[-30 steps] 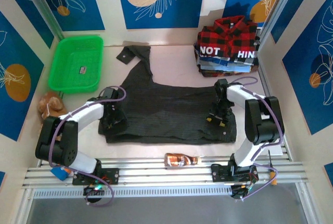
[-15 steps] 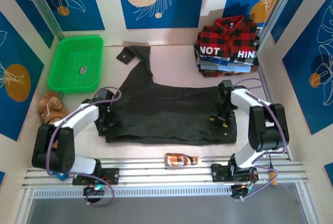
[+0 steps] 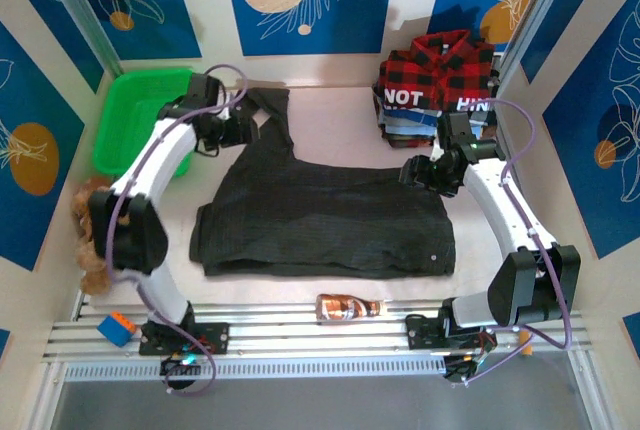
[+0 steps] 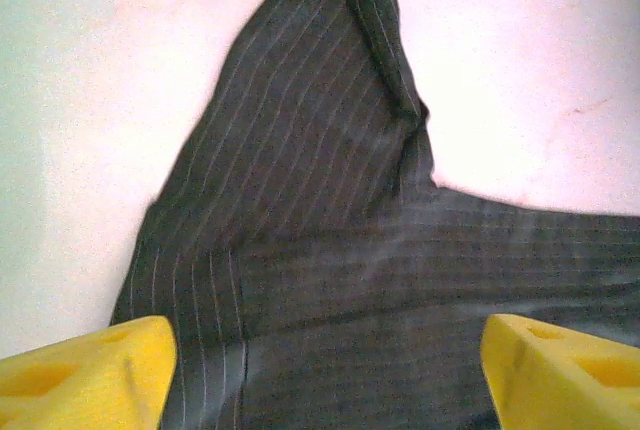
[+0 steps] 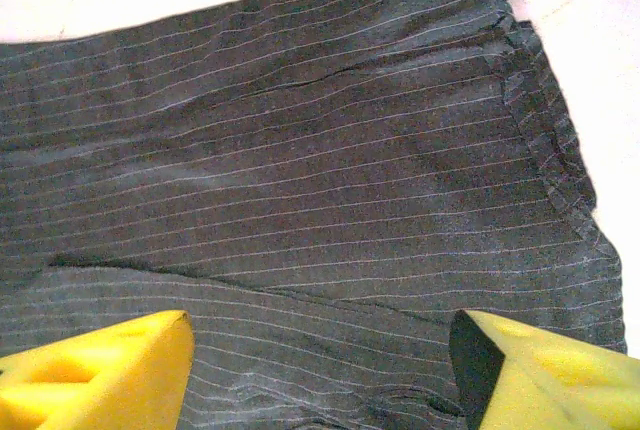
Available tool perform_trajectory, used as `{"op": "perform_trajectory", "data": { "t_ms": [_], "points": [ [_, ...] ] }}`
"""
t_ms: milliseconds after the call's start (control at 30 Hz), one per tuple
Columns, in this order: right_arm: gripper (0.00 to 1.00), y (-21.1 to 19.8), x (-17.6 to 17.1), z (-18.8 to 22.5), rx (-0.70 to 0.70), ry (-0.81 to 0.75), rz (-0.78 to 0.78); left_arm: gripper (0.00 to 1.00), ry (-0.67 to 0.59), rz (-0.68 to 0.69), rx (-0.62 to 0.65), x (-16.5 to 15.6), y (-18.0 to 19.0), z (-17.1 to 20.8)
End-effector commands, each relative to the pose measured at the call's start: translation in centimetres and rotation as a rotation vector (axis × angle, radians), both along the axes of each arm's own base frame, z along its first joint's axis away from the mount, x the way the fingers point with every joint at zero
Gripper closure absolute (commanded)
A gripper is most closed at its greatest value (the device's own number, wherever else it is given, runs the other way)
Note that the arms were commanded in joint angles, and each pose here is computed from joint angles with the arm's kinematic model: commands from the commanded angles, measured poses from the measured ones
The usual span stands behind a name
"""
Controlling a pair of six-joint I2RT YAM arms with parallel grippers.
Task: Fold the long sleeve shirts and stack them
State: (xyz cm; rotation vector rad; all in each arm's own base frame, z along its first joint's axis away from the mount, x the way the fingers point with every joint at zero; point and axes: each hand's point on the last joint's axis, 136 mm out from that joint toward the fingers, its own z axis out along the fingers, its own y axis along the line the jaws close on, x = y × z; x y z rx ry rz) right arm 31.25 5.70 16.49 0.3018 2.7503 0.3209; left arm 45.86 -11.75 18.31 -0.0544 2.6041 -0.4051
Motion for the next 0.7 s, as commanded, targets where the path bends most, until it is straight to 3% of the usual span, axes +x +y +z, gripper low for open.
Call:
{"op": "perform_trajectory", "data": {
  "t_ms": [0,300,667],
  "points": [
    [0.3,0.6,-0.3,0.7,0.022,0.008,0.075,0.26,0.073,-0.109,0.1,1.7,0.3,-2.7],
    [0.31,0.1,0.0,-0.3,0.032,0.056,0.087,0.36,0.061,-0.089,0.172,9.1,0.4,-7.9],
    [0.31,-0.6,-0.5,-2.4,0.025,0.106,0.073,0.38,0.088,-0.083,0.219,12.4,0.5,-13.2]
  ]
}}
